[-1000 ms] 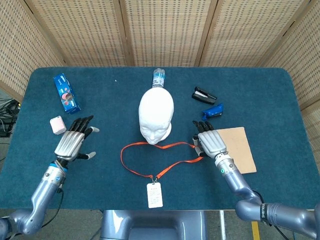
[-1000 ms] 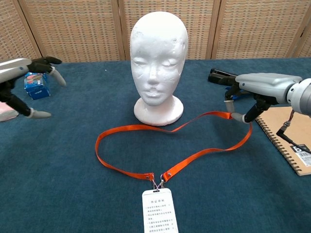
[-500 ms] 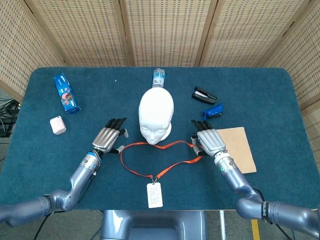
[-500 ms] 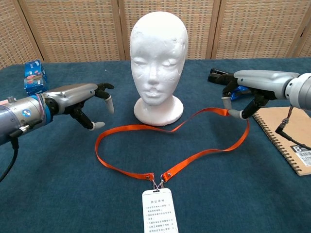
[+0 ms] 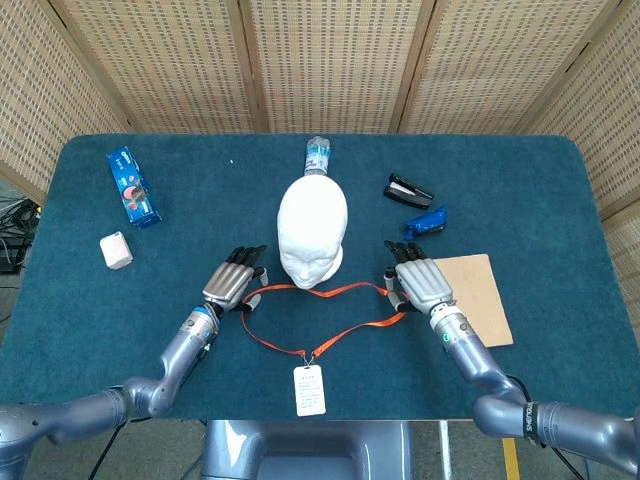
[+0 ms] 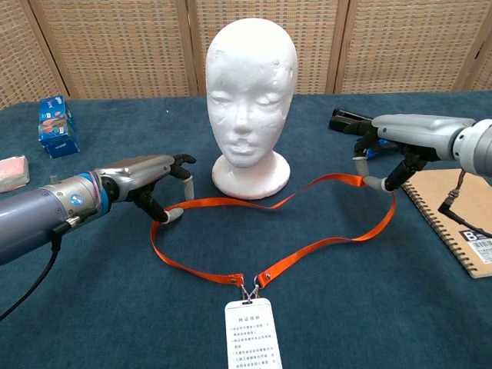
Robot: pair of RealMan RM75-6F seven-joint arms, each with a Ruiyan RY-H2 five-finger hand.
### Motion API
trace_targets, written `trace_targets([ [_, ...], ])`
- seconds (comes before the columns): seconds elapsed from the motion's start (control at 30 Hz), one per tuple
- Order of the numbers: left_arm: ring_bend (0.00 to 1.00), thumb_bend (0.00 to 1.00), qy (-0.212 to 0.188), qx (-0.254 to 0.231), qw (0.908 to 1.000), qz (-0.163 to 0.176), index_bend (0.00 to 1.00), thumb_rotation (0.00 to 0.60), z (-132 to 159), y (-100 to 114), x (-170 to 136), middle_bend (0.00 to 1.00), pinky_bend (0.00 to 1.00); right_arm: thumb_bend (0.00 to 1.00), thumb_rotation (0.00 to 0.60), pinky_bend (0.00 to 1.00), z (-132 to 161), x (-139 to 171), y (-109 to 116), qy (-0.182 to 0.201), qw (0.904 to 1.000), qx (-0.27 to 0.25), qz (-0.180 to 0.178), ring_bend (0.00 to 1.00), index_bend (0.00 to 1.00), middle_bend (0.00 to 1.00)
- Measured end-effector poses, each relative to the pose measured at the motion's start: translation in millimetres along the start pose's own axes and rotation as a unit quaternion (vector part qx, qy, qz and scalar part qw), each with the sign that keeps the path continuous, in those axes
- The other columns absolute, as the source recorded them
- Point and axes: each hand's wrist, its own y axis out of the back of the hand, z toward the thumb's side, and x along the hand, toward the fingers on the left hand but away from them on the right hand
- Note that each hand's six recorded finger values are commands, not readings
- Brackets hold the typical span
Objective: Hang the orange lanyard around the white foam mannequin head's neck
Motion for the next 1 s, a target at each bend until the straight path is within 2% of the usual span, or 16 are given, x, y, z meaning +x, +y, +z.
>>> trace_targets([
  [0.2,0.0,0.45,0.002,0.003,1.0,-0.004,0.48,0.6,3.7,-9.0,3.6,0.0,0.0,0.69,0.6,0.0,-1.0,-0.4,-0.9,0.0,1.0,-0.003,0.0,0.0,0.69,0.05],
  [0.47,0.0,0.45,0.003,0.007,1.0,0.002,0.64,0.6,5.6,-9.5,4.0,0.0,0.0,0.69,0.6,0.0,-3.1,0.9,-1.2,-0.001,1.0,-0.005,0.0,0.0,0.69,0.05],
  [0.77,0.0,0.45,-0.019,0.011,0.9994,0.026,0.7,0.6,6.9,-0.9,-8.7,0.0,0.0,0.69,0.6,0.0,0.9,7.9,1.2,0.008,0.9999,-0.007,-0.003,0.0,0.7,0.05],
  [1.0,0.0,0.45,-0.059,0.022,0.9959,0.064,0.72,0.6,9.1,17.4,-32.2,0.0,0.0,0.69,0.6,0.0,14.0,24.5,8.8,0.032,0.9994,-0.002,-0.014,0.0,0.7,0.06],
])
